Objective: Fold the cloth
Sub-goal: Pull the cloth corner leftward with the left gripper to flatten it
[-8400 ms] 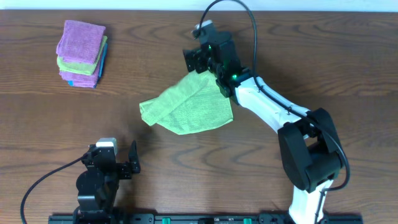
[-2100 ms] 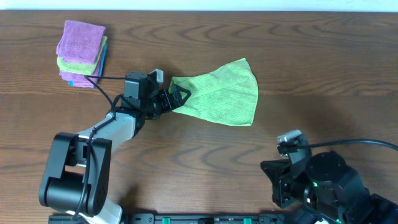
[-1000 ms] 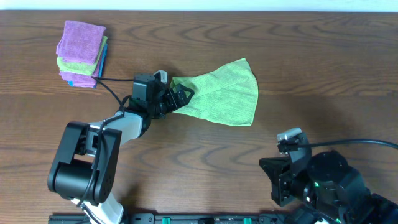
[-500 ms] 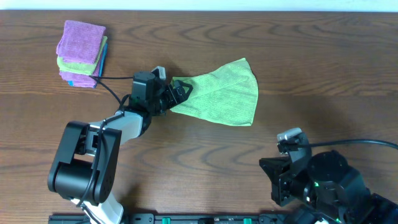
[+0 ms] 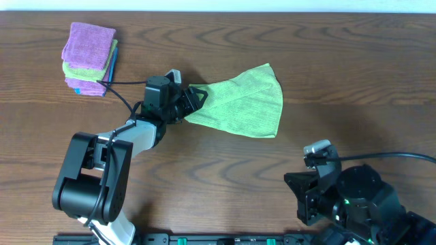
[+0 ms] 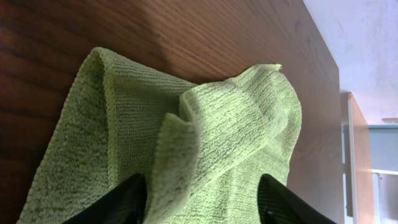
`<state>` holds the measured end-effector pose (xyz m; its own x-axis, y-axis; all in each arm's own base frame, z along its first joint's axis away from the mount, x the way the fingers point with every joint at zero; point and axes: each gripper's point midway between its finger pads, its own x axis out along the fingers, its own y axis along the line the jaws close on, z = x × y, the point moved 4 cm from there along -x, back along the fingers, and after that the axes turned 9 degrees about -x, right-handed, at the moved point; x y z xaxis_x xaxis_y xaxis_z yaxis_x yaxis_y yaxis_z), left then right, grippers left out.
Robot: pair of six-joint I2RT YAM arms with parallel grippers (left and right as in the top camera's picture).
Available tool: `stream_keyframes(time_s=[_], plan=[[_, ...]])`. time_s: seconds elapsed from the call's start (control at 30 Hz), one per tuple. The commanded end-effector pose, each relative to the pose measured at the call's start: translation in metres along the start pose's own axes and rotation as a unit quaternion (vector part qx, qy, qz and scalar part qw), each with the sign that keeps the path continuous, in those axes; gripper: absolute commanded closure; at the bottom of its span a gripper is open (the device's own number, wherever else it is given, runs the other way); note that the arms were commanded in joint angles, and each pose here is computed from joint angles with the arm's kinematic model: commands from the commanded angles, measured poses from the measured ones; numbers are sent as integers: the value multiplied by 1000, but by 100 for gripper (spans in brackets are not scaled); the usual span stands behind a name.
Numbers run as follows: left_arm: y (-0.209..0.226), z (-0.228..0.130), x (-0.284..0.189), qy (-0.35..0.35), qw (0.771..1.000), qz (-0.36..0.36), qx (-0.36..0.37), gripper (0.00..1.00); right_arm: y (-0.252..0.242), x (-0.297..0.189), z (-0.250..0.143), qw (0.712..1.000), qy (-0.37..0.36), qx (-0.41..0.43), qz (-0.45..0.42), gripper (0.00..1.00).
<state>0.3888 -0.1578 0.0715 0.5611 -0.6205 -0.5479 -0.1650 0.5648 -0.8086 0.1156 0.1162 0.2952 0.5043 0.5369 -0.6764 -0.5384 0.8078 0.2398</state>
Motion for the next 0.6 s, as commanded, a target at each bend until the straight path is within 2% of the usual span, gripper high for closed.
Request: stream_keyframes(time_s=[0.0,0.17,0.23,0.27,0.33,0.57], plan=[[-1,4,3,-4,1000,1,14,48,0,0,0,1000,-1,-3,-3,99],[4,3,3,-3,1000,15,18,62,0,0,0,1000,-1,-3,-3,98],[4,3,3,-3,1000,15,21,72,0,0,0,1000,-1,-3,-3,98],[4,3,3,-3,1000,15,21,83,0,0,0,1000,-1,-3,-3,99],[4,3,3,-3,1000,15,21,94,0,0,0,1000,-1,-3,-2,98],[6,11,0,-14,1000,15,18,94,0,0,0,1000,-1,-3,-3,99]])
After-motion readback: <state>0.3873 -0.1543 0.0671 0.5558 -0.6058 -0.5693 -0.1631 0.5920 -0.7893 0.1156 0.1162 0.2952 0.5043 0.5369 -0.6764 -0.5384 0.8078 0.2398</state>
